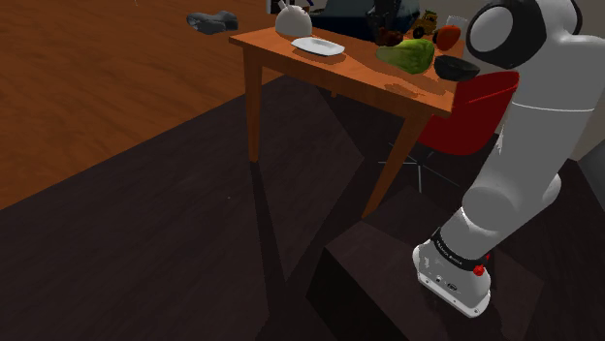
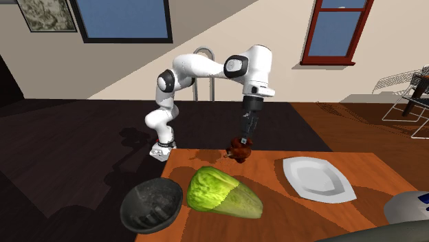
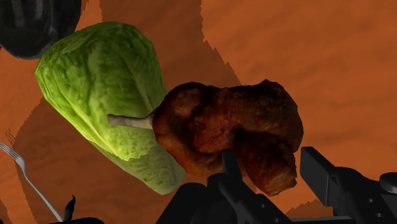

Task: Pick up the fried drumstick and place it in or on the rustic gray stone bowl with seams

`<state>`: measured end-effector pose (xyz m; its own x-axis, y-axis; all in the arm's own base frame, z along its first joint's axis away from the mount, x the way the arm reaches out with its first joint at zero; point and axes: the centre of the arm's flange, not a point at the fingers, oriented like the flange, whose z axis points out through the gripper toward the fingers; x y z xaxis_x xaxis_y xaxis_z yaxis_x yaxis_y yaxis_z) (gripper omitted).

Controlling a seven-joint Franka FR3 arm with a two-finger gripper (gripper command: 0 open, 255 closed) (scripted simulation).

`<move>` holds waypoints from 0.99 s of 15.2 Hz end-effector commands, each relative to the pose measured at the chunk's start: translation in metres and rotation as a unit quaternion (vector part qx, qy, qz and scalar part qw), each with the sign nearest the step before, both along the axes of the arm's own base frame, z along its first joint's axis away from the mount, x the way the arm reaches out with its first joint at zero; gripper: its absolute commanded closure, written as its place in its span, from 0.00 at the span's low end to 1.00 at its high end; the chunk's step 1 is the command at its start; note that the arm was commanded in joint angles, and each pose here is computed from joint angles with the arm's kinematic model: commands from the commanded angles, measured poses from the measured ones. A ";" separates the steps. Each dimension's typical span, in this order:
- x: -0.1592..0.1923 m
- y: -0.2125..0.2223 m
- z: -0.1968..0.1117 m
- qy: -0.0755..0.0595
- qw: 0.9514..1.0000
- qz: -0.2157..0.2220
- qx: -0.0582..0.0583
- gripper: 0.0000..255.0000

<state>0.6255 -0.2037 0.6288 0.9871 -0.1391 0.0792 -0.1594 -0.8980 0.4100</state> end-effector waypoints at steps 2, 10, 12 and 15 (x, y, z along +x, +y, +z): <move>0.000 0.000 0.017 0.000 1.000 0.000 0.000 1.00; -0.008 -0.011 0.052 0.000 1.000 0.000 0.000 1.00; -0.024 -0.032 0.052 0.000 1.000 0.000 0.000 1.00; -0.048 -0.063 0.053 0.000 1.000 0.000 0.000 1.00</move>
<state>0.5856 -0.2551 0.6817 0.9870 -0.1399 0.0786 -0.1599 -0.8981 0.4097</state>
